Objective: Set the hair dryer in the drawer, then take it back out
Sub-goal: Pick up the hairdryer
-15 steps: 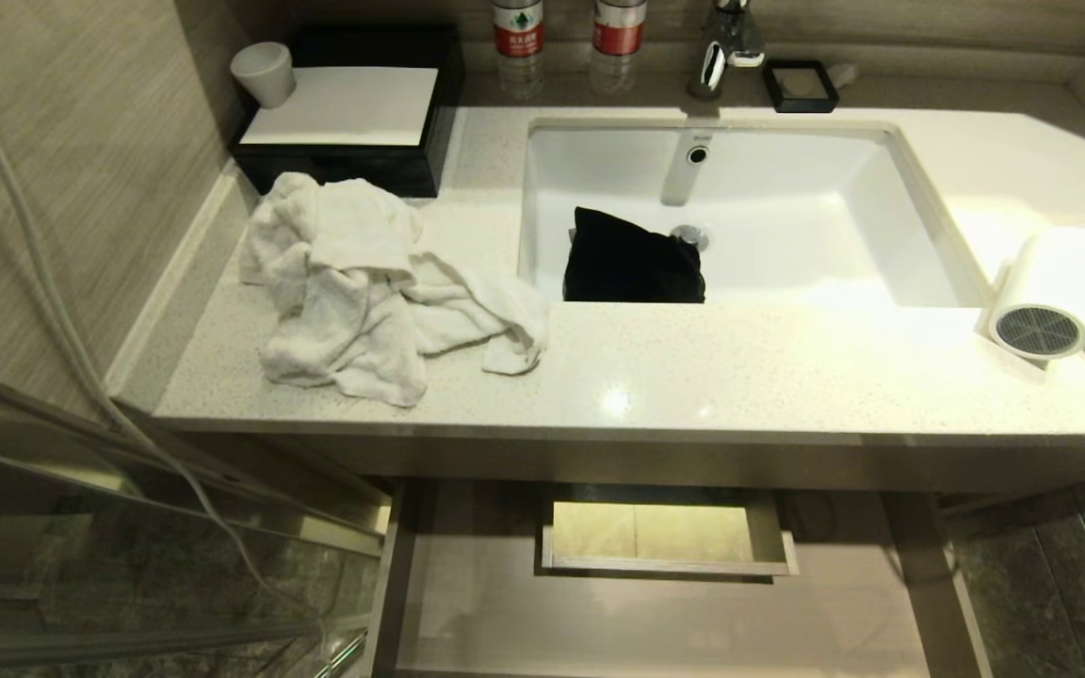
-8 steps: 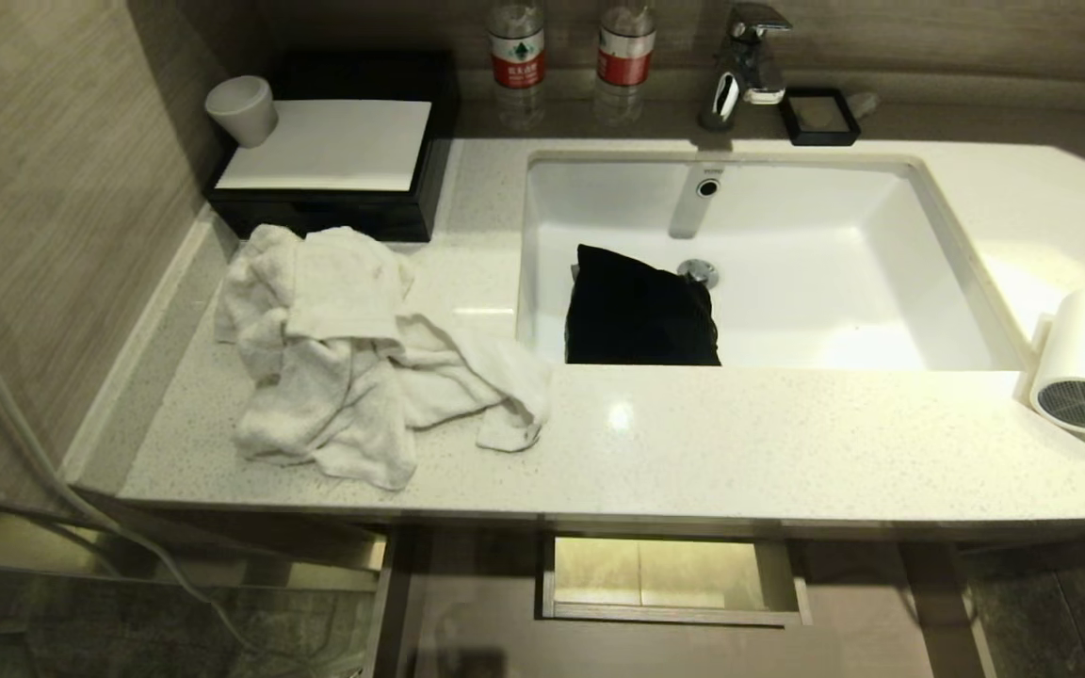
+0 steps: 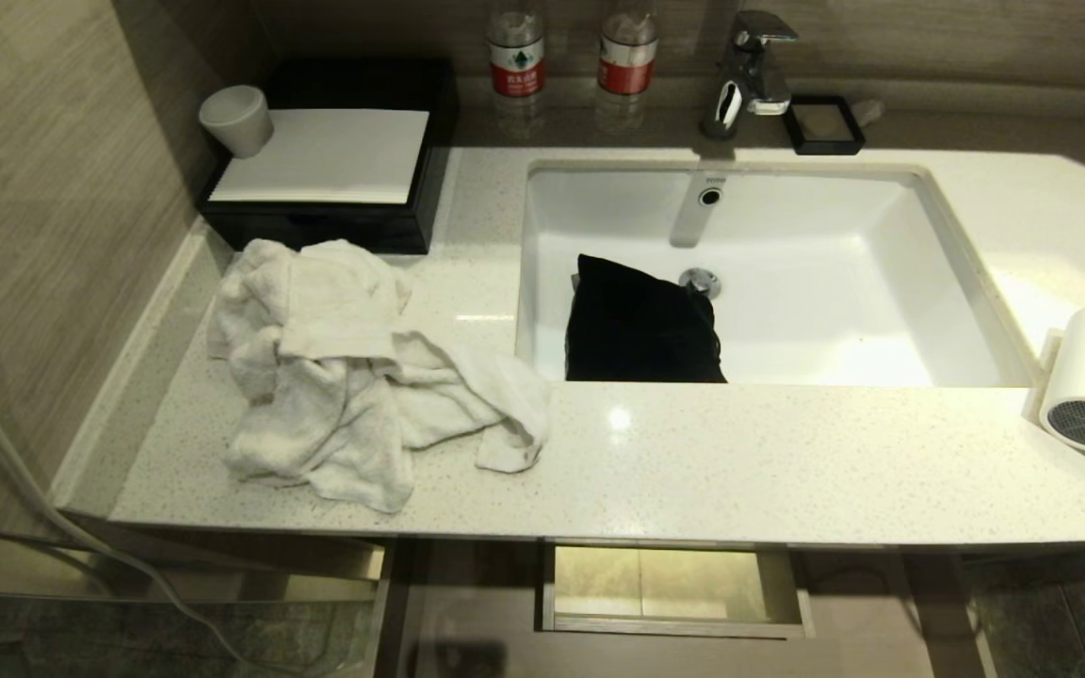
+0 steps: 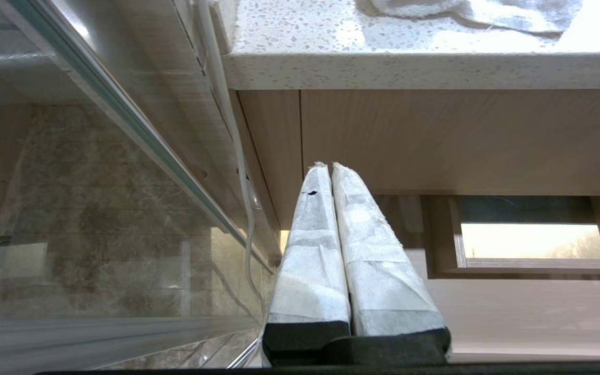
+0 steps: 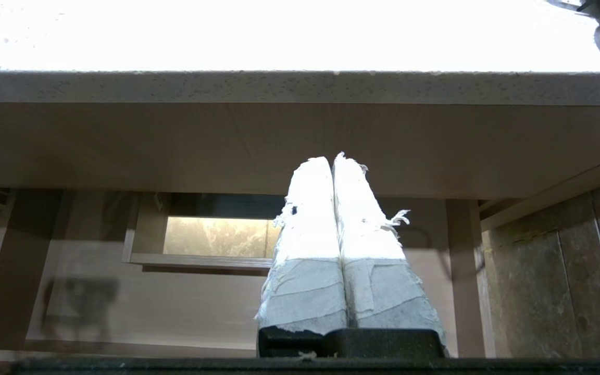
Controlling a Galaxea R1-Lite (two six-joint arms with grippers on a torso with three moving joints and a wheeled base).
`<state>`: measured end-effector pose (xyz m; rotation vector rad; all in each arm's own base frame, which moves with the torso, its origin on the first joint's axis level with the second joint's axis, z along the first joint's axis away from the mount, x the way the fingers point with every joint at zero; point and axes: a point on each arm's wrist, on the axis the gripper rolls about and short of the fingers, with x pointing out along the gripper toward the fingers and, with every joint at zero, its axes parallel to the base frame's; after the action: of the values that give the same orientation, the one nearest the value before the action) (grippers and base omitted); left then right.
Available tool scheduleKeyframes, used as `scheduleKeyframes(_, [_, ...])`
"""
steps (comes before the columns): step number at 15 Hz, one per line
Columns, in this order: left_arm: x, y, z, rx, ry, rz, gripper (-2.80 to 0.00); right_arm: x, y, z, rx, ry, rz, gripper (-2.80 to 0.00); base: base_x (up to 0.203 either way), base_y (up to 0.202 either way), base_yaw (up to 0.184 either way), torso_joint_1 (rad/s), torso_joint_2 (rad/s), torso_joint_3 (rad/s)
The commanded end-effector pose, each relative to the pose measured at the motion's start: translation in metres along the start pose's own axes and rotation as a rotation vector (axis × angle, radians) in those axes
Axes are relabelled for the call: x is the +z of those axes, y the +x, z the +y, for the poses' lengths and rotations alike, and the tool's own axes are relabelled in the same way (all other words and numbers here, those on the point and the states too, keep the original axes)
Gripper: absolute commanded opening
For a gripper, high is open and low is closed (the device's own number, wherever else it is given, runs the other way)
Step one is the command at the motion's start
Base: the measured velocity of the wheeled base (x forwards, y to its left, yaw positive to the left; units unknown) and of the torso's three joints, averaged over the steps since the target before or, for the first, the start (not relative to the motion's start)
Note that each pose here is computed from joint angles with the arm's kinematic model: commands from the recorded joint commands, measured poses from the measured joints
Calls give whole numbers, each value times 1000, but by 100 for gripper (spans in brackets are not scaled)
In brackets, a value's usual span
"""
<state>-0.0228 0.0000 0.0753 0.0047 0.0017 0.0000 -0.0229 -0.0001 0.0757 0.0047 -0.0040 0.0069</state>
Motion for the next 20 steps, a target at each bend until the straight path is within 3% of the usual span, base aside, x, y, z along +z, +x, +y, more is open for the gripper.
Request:
scheduleKeyframes(1, [0,0,0,0,0,1,-280,2,-1,0,-3,0,-11,-280,0,0,0,0,0,0])
scheduleKeyframes(3, [0,0,0,0,0,1,-280,28,-10,0,-25,-5,-57,-280,0,0,0,0,0,0])
scheduleKeyframes(6, [0,0,0,0,0,1,-280,83,-38,-1,-59,-79,-31,-280,0,0,0,0,0,0])
scheduleKeyframes(8, [0,0,0,0,0,0,-280,121,-50,-1,-70,-130,71,-280,0,0,0,0,0,0])
scheduleKeyframes(10, [0,0,0,0,0,1,-280,149,-41,-2,-103,-196,257,-280,0,0,0,0,0,0])
scheduleKeyframes(14, [0,0,0,0,0,0,-280,177,17,-4,-144,-262,521,-280,0,0,0,0,0,0])
scheduleKeyframes(20, [0,0,0,0,0,1,-280,183,126,-7,-176,-245,670,-280,0,0,0,0,0,0])
